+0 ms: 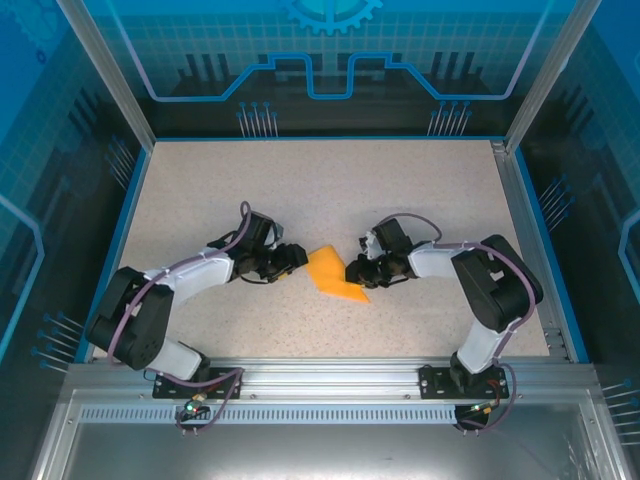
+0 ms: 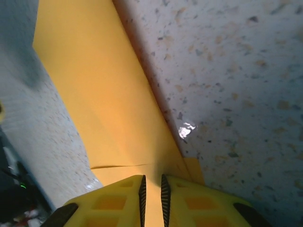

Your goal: Fold a paper plane with a square sheet of paper (pick it up from the middle)

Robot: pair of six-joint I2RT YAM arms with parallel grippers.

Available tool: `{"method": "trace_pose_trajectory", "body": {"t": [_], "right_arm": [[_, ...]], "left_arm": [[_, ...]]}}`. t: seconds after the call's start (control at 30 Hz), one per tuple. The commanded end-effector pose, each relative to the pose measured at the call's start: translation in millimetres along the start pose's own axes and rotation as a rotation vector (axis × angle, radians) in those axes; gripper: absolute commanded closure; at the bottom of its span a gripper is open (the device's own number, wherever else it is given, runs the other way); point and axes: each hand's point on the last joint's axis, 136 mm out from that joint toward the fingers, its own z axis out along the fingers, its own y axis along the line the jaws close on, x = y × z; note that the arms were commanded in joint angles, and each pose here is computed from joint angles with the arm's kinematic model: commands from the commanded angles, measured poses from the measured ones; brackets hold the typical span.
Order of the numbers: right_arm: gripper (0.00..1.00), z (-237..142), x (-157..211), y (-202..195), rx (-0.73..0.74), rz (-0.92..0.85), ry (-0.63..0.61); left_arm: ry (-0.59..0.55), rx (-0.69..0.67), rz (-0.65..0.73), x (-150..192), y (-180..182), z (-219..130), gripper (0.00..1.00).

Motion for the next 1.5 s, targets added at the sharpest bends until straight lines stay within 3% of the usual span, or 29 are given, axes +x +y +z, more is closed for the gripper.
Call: {"method": "trace_pose_trajectory", "body": {"t": [0.0, 0.2, 0.57, 1.0, 1.27, 1.47], "right_arm": [[0.8, 12.7, 6.1, -29.2, 0.015, 0.248, -0.054], [0.79, 12.2, 3.0, -26.0, 0.009, 0.335, -0.138], [0.78, 10.5, 7.0, -32.4, 0.078, 0.337, -0.103], [0.77, 12.6, 10.0, -37.7, 0.085, 0.349, -0.087], [0.77, 14.9, 10.2, -37.8, 0.079, 0.351, -0.075], [0.77, 14.7, 8.2, -34.7, 0.069, 0.346, -0.074]], "left_arm": [[0.03, 0.044, -0.016, -1.6, -13.5, 4.7, 0.4], [0.062, 0.085, -0.046, -3.1, -18.3, 17.8, 0.38], [0.11, 0.133, -0.052, -7.7, -32.8, 40.7, 0.42], [0.125, 0.102, -0.072, -12.1, -26.0, 58.0, 0.41], [0.129, 0.115, -0.063, -14.5, -30.9, 60.8, 0.47], [0.127, 0.094, -0.082, -15.8, -27.9, 62.5, 0.44]]}}
